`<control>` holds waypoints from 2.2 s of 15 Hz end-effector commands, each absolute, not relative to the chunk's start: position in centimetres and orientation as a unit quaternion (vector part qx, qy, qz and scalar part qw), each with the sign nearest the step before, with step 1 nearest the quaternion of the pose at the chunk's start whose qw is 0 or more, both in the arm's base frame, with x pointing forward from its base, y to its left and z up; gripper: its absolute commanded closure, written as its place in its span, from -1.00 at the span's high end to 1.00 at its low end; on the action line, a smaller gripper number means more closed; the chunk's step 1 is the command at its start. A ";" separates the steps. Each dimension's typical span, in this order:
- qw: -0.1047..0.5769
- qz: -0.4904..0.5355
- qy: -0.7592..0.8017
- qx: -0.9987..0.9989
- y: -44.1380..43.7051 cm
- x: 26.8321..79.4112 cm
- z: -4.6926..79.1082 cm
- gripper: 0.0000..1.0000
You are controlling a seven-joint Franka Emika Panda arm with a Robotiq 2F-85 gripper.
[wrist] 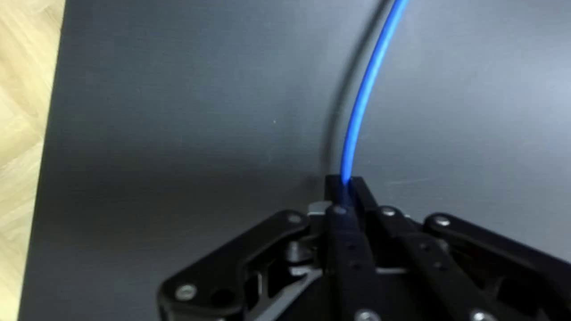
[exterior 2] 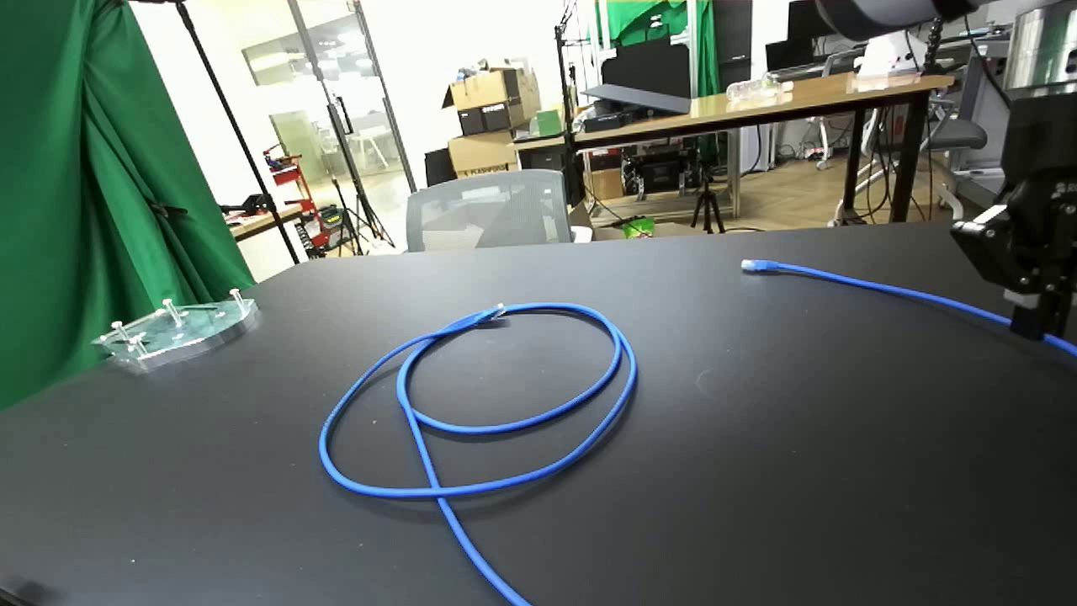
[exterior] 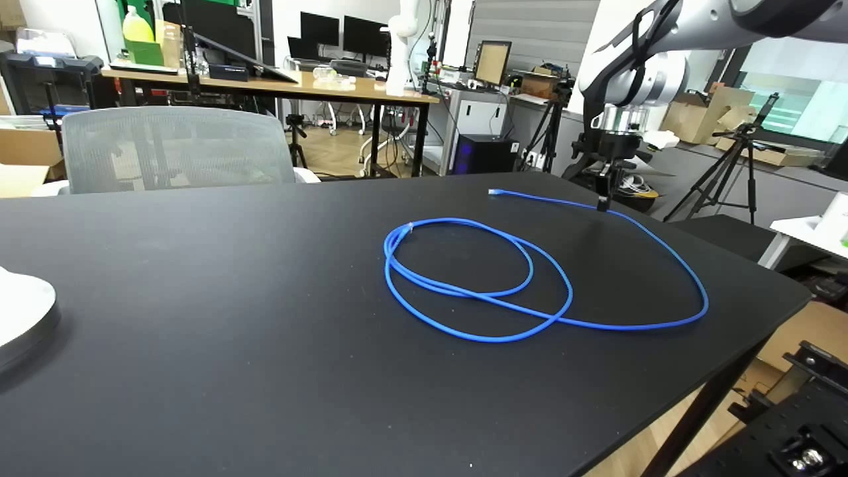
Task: Use the blue cable on the table to make a smaller circle
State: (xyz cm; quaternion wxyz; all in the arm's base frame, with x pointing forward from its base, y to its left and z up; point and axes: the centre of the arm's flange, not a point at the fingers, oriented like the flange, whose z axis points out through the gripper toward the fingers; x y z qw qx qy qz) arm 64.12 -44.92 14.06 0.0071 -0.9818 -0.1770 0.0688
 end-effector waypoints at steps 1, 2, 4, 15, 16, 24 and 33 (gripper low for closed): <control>0.045 0.044 -0.234 -0.970 -43.8 65.0 16.2 -0.97; 0.053 0.037 -0.258 -0.964 -43.1 65.0 16.7 -0.97; 0.051 0.028 -0.298 -0.953 -42.0 65.1 17.6 -0.97; 0.043 0.031 -0.481 -0.875 -34.7 65.0 20.3 -0.97; 0.040 0.043 -0.495 -0.867 -33.6 65.1 19.9 -0.97; -0.026 0.082 -0.593 -0.800 -23.5 64.0 17.9 -0.97; -0.003 0.072 -0.623 -0.778 -19.5 58.7 19.8 -0.97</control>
